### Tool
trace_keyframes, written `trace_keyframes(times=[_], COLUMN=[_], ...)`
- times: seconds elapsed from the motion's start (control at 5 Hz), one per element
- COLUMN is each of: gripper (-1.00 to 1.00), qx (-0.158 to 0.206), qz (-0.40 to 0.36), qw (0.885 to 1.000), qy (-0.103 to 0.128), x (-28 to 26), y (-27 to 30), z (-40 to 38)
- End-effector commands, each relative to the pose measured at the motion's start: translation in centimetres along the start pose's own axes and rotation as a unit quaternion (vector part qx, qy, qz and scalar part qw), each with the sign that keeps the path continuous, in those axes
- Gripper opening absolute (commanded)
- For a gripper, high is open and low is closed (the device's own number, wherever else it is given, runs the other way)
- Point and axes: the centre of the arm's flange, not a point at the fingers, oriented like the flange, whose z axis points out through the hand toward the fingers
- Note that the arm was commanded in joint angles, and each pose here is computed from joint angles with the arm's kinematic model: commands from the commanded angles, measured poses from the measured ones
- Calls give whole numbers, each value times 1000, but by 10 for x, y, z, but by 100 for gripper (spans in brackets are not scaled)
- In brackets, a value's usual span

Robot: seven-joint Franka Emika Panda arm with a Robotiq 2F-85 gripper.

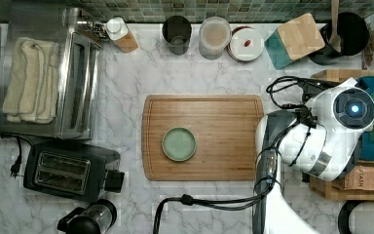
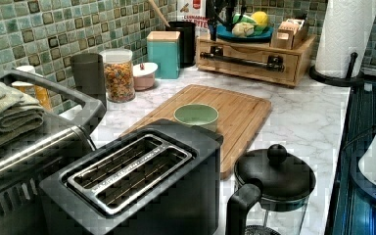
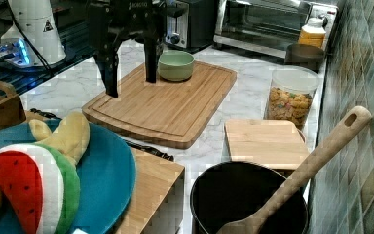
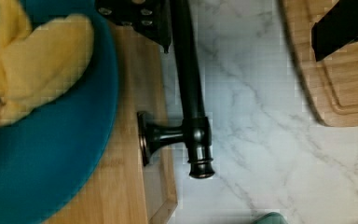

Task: Open the drawer.

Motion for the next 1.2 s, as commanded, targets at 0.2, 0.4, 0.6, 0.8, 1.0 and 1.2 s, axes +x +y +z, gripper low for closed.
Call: trace_keyframes(times=[0.2,0.4,0.6,0.8,1.0,1.2], gripper=[100,100,100,100,100,100], qx=[-41,-52,-53,-55,-41,-27], qz=[-73,-69,-66,-54,-23,10], qw=[996,996,996,997,999,1000], qy=[-8,0,-2,-2,0,3], x=[12,7,2,-10,-31,-48], y=[-30,-23,2,17,8,-8], z=[0,14,29,43,61,76])
